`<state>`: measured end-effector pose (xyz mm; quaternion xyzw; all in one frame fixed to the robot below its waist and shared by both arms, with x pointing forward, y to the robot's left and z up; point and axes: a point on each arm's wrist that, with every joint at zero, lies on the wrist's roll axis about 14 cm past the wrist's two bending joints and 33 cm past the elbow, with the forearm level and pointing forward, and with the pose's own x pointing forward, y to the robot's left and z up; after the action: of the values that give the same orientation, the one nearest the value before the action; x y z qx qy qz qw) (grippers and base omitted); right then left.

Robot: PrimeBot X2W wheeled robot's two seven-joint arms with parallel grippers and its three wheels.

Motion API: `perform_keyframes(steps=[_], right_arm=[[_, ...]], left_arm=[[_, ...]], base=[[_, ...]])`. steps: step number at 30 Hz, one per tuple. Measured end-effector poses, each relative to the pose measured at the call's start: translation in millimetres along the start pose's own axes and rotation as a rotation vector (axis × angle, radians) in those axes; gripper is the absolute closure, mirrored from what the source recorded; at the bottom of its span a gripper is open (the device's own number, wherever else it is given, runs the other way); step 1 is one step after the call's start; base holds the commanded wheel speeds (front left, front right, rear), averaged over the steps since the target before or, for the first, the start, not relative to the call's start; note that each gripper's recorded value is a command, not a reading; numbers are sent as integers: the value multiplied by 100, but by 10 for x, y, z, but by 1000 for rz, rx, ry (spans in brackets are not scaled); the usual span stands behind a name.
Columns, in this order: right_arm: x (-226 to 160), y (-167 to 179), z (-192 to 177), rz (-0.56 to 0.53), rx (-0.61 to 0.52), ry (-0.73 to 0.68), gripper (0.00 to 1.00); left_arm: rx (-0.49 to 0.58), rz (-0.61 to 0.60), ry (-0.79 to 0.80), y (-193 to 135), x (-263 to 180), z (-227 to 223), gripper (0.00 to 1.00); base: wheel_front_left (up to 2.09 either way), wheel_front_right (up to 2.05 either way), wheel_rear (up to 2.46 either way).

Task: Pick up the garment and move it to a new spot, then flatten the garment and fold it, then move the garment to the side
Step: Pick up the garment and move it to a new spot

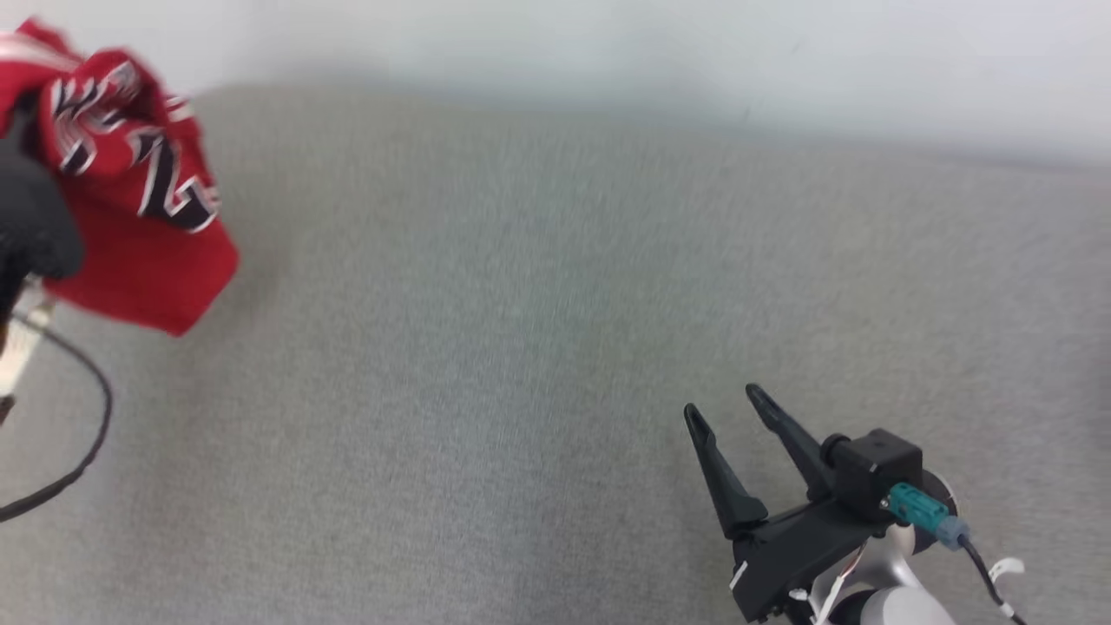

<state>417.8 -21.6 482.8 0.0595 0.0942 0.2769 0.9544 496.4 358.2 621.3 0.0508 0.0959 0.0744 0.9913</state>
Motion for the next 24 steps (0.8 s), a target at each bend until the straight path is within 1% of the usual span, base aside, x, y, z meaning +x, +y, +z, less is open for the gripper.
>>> perform_keyframes(steps=[4,8,12,13,14,16,17,18,19,20,22,23,24], right_arm=[[-157,29,136,-23,-11,-45,0],[-377,-106,269,-94,-28,-85,0],[-613,-268,381,-170,-49,-115,0],[-746,-348,419,-210,-53,-128,0],[-813,-397,442,-233,-54,-137,0],[-943,-486,483,-274,-57,-150,0],[-1075,-577,491,-316,-57,-157,0],[-1272,-704,500,-380,-52,-166,0],[-1334,-739,500,-400,-50,-169,0],[-1578,-877,487,-478,-43,-177,0],[-1684,-937,462,-513,-37,-175,0],[-1772,-984,432,-543,-31,-171,0],[-1896,-1091,330,-599,-15,-145,0]], left_arm=[[30,-99,-176,-328,-242,631,100],[56,-218,-301,-764,-472,1001,100],[35,-339,-393,-1285,-636,1181,100],[36,-397,-423,-1545,-708,1211,100],[61,-424,-436,-1681,-739,1213,100],[55,-485,-464,-1961,-792,1244,100],[46,-552,-475,-2271,-833,1236,100],[17,-658,-480,-2740,-903,1201,100],[5,-694,-481,-2887,-936,1190,100],[-33,-820,-452,-3419,-1040,1039,100],[-52,-859,-416,-3614,-1041,899,100],[-78,-890,-361,-3775,-1016,709,100],[-84,-948,-174,-4120,-947,-14,100]], base=[[0,0,0],[0,0,0],[0,0,0],[0,0,0],[0,0,0],[0,0,0],[0,0,0],[0,0,0],[0,0,0],[0,0,0],[0,0,0],[0,0,0],[0,0,0]])
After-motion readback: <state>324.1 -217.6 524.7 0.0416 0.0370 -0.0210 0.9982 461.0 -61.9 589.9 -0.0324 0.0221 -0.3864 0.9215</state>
